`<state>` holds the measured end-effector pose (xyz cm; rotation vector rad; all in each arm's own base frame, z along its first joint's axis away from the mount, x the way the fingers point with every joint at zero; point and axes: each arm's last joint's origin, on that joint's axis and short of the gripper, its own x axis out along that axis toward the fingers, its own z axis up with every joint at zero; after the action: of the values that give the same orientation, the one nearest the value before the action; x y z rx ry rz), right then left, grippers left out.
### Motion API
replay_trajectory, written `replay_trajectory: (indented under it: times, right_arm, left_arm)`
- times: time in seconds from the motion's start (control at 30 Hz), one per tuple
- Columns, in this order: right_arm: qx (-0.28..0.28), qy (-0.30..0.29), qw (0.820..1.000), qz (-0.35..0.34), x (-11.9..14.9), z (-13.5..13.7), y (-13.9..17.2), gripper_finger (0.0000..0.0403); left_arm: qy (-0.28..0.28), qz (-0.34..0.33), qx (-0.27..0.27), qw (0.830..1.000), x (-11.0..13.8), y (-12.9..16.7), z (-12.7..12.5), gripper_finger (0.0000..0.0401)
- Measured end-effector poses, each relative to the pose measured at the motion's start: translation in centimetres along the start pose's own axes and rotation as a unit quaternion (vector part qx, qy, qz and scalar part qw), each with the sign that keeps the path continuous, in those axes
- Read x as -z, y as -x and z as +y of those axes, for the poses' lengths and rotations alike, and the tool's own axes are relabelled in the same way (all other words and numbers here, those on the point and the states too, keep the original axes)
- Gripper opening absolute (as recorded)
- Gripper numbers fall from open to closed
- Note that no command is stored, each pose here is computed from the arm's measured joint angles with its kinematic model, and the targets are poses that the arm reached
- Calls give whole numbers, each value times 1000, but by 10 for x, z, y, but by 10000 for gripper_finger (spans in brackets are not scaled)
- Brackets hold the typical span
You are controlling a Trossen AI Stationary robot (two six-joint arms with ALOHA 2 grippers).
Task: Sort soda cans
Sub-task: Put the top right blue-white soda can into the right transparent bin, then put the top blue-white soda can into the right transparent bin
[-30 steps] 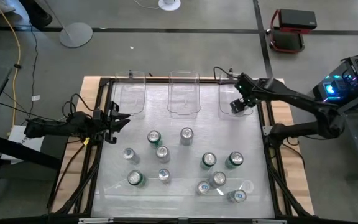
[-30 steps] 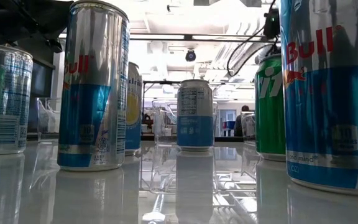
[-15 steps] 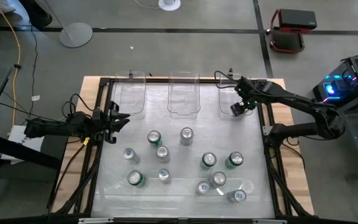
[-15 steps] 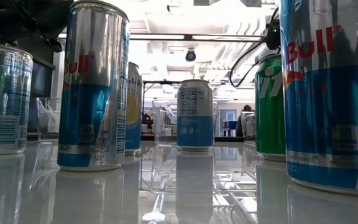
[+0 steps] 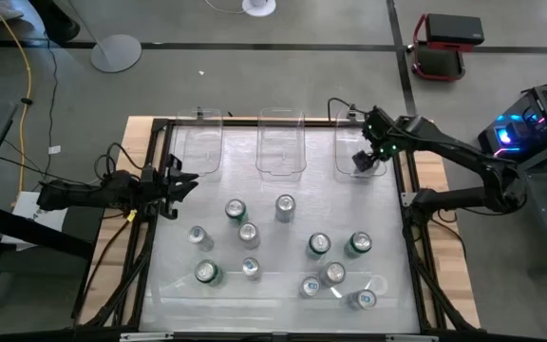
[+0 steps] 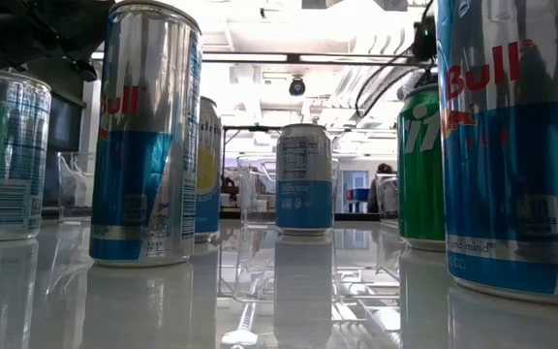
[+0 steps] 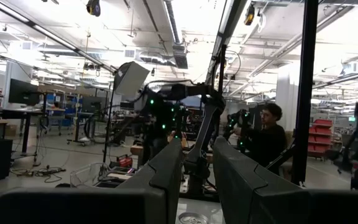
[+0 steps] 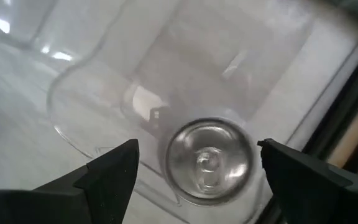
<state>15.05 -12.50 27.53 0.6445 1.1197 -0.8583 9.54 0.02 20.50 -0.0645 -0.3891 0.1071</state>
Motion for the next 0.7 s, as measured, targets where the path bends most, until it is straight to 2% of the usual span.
replay_trajectory:
  times: [0.2, 0.3, 0.37, 0.47, 0.57, 0.63, 0.7]
  right_arm:
    - [10, 18, 998, -67, -16, 5, 38, 322]
    - [-31, 67, 990, -123, -21, 25, 51, 322]
    - [-79, 124, 974, -171, -22, 48, 54, 323]
    - [-159, 219, 927, -260, -15, 89, 57, 323]
    - [-225, 304, 863, -336, 0, 128, 58, 323]
    - [-261, 346, 824, -366, 12, 150, 57, 323]
    - [-293, 378, 795, -372, 23, 168, 57, 323]
  left_arm:
    - [1, 0, 0, 1000, 0, 0, 0, 78]
    - [1, 0, 0, 1000, 0, 0, 0, 78]
    - [1, 0, 0, 1000, 0, 0, 0, 78]
    - [8, 1, 0, 1000, 0, 0, 0, 78]
    - [28, 1, 0, 1000, 0, 0, 0, 78]
    - [40, 1, 0, 999, 0, 0, 0, 78]
    - [54, 1, 0, 999, 0, 0, 0, 78]
